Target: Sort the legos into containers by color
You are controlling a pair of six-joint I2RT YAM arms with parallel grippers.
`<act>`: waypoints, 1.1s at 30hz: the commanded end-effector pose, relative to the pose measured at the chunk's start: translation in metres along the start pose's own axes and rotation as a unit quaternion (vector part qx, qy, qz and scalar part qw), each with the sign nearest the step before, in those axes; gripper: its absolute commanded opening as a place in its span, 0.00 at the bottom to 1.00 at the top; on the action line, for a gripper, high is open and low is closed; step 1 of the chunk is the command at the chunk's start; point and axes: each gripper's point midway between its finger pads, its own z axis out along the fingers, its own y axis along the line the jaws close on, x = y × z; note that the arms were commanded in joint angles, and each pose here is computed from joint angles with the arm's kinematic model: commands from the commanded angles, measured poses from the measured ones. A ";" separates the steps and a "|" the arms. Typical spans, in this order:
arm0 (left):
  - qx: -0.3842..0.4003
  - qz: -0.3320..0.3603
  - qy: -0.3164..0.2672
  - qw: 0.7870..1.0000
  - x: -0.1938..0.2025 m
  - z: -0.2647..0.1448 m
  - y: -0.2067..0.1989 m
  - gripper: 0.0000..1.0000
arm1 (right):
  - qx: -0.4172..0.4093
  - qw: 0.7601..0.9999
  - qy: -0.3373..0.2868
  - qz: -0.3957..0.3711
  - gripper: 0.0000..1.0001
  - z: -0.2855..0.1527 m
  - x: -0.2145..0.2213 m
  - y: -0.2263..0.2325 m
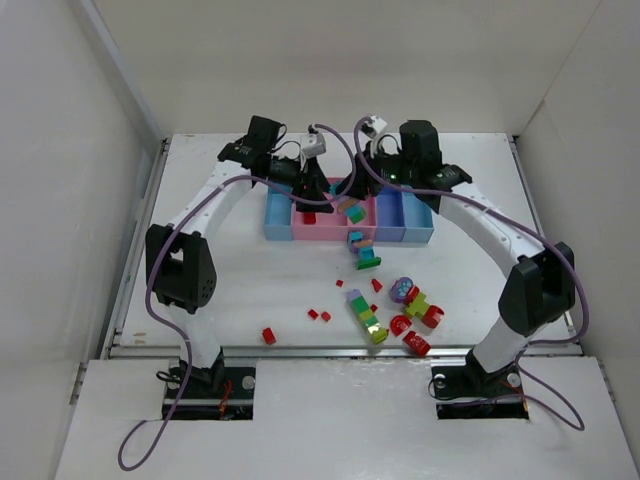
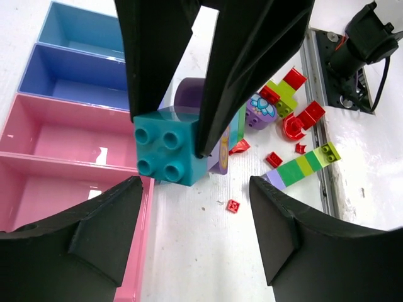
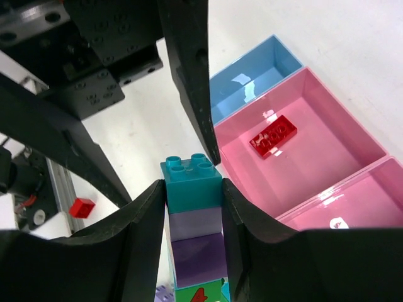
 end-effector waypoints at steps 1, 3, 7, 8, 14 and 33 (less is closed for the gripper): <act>0.017 0.042 -0.024 0.999 -0.029 -0.010 -0.017 0.65 | -0.016 0.998 -0.004 -0.060 0.00 -0.008 -0.009 0.016; 0.018 0.038 -0.023 0.999 -0.029 -0.010 -0.016 0.65 | -0.021 0.998 0.012 -0.063 0.00 -0.003 -0.002 0.022; 0.020 0.044 -0.027 0.998 -0.034 -0.010 -0.015 0.69 | -0.030 0.996 0.018 -0.079 0.00 0.000 0.002 0.029; 0.021 0.039 -0.025 0.999 -0.033 -0.010 -0.016 0.70 | -0.030 0.996 0.018 -0.079 0.00 0.000 0.002 0.029; 0.033 0.053 -0.010 0.998 -0.020 -0.010 -0.022 0.51 | -0.025 0.996 0.014 -0.087 0.00 -0.005 -0.002 0.031; 0.054 0.044 0.010 0.998 -0.003 -0.008 -0.025 0.28 | -0.038 0.995 0.013 -0.093 0.00 -0.004 -0.004 0.043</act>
